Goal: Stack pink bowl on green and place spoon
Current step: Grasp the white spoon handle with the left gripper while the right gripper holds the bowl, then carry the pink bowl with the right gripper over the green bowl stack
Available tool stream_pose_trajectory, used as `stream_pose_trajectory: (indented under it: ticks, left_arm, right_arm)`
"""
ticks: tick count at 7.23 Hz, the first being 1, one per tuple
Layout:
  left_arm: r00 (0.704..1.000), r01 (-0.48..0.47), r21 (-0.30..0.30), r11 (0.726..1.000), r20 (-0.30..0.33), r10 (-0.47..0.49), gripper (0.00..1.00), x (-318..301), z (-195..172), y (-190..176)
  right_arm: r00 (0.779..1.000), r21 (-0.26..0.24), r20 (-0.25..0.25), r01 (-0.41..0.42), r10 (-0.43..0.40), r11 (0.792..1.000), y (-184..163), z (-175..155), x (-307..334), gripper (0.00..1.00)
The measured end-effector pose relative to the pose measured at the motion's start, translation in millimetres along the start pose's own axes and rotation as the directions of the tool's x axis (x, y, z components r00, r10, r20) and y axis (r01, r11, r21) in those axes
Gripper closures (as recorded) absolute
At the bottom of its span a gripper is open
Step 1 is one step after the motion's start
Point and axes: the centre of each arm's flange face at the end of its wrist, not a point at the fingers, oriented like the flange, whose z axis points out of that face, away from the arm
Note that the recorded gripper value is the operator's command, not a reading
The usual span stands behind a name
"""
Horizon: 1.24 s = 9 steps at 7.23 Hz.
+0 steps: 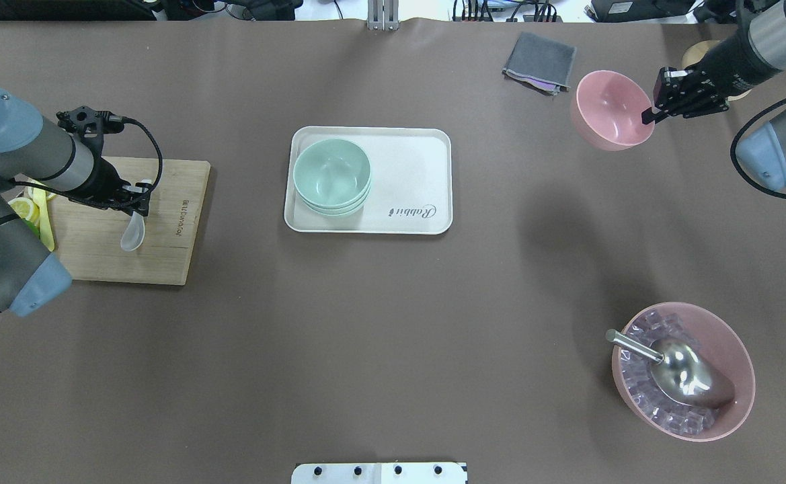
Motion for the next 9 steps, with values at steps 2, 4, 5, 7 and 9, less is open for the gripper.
stream_pose_trajectory:
  ticks: [2,4,5,7,9]
  left_arm:
    - [0.999,-0.008,0.000,1.000,-0.033,0.008,1.00,8.8,-27.3,11.6]
    - [0.998,-0.004,-0.016,1.000,-0.068,0.003,1.00,30.3,-81.4,20.8]
    - [0.997,-0.003,-0.010,1.000,-0.076,0.002,1.00,33.4,-96.7,20.0]
    - [0.997,0.004,0.004,1.000,-0.081,-0.004,1.00,31.5,-109.2,15.0]
    - [0.997,0.010,0.010,1.000,-0.080,-0.009,1.00,27.8,-111.2,11.5]
  right_arm:
    - [1.000,0.005,0.006,0.001,-0.001,1.000,-0.6,-2.7,-6.0,1.00]
    - [0.999,0.008,0.031,-0.019,0.018,1.000,-0.4,-2.2,-45.3,1.00]
    - [0.998,0.007,0.045,-0.035,0.035,0.999,3.7,9.4,-88.9,1.00]
    - [0.997,0.050,0.047,-0.059,0.057,0.997,33.1,62.8,-195.5,1.00]
    - [0.995,0.083,0.075,-0.074,0.068,0.994,73.6,104.7,-284.4,1.00]
